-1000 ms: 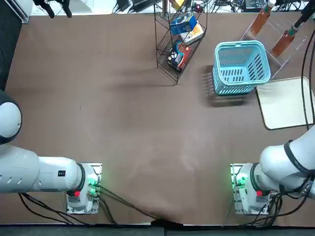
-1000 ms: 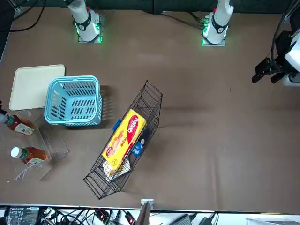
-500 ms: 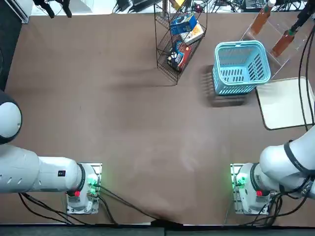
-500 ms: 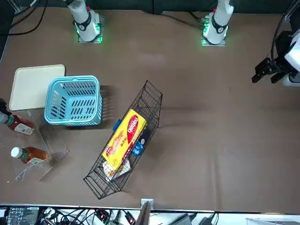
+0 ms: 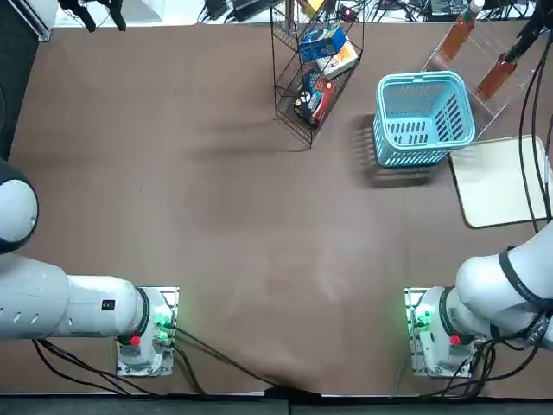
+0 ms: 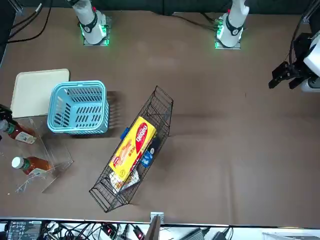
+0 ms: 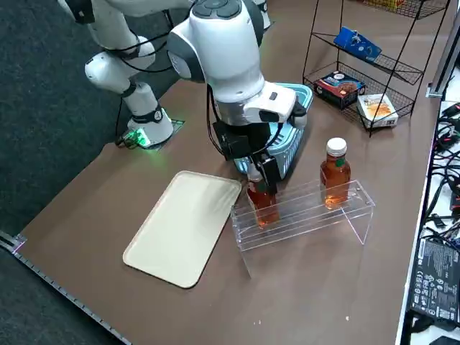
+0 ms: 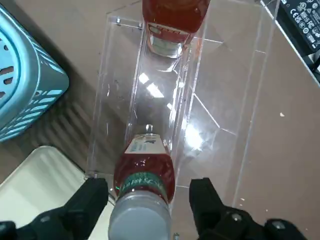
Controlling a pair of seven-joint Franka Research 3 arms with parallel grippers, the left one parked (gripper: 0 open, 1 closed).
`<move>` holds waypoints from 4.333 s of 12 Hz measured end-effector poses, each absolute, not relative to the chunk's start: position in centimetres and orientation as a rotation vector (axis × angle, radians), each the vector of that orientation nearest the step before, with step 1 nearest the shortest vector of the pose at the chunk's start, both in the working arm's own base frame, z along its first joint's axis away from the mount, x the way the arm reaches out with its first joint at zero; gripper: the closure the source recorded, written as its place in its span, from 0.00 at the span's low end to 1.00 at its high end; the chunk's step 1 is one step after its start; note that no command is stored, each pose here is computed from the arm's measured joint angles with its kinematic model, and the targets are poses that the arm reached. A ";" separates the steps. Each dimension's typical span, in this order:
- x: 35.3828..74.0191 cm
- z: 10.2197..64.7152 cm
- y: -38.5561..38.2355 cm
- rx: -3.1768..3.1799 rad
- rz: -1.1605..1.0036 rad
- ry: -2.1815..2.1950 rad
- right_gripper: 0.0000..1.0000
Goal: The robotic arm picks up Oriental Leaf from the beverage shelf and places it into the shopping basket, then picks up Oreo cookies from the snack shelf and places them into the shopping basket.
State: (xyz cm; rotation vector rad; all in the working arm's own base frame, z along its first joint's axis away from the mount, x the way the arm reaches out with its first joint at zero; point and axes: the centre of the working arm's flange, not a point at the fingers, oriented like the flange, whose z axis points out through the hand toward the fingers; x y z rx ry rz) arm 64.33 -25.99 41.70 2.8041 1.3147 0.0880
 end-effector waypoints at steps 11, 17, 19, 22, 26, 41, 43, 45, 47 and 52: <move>63.8 40.1 -26.4 2.818 0.075 1.307 0.00; 63.7 40.0 -26.6 2.822 0.074 1.303 0.04; 63.7 40.0 -26.6 2.822 0.074 1.303 0.30; 63.7 40.2 -26.4 2.826 0.077 1.306 0.41; 63.7 40.3 -26.3 2.825 0.077 1.307 0.41; 57.5 58.6 -21.3 3.055 0.121 0.867 0.41; 57.4 59.1 -18.6 3.097 0.098 0.758 0.41; 57.2 59.1 -15.0 3.124 0.064 0.625 0.41; 56.4 59.0 -11.0 3.141 0.030 0.501 0.41; 54.1 57.4 -4.4 3.155 0.007 0.344 0.41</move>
